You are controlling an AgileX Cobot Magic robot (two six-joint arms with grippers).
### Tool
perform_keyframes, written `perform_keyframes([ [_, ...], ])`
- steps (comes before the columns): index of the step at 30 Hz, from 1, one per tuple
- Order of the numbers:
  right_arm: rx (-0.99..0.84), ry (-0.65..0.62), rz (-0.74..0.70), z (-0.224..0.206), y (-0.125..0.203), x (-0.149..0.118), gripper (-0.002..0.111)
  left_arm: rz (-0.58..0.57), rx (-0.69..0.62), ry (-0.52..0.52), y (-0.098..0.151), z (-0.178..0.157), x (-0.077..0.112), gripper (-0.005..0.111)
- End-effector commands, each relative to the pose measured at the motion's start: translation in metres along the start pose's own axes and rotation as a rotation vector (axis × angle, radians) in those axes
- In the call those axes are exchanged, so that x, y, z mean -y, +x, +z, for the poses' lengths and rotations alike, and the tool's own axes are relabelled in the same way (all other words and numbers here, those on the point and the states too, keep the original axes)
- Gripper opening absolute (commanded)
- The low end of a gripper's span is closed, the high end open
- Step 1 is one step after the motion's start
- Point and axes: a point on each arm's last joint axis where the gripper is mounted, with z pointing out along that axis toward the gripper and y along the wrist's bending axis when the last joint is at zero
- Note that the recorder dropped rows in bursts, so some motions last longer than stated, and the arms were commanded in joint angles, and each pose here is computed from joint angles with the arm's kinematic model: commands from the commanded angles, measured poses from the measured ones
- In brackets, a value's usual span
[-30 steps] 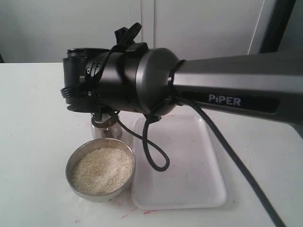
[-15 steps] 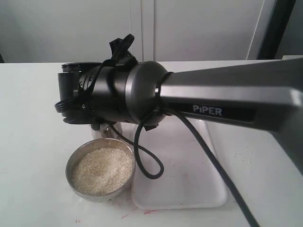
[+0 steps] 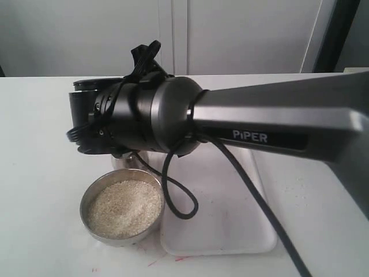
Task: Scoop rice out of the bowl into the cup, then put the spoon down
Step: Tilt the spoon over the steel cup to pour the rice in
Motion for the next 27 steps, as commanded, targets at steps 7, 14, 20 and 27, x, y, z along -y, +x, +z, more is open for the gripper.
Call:
perform_keyframes([
  [7, 0.014, -0.015, 0.005, -0.0050, -0.0042, -0.0037, 0.000, -0.010, 0.006, 0.010, -0.0022, -0.0002, 0.0009, 0.014],
  [14, 0.013, -0.009, 0.003, -0.0059, -0.0046, -0.0034, 0.000, -0.010, 0.006, 0.010, -0.0022, -0.0002, 0.0009, 0.014],
  [20, 0.017, -0.024, 0.027, -0.0053, -0.0047, -0.0045, 0.000, -0.010, 0.006, 0.010, -0.0022, -0.0002, 0.0009, 0.014],
  [27, 0.006, -0.009, 0.054, -0.0031, -0.0026, -0.0025, 0.000, -0.010, 0.006, 0.010, -0.0022, -0.0002, 0.0009, 0.014],
])
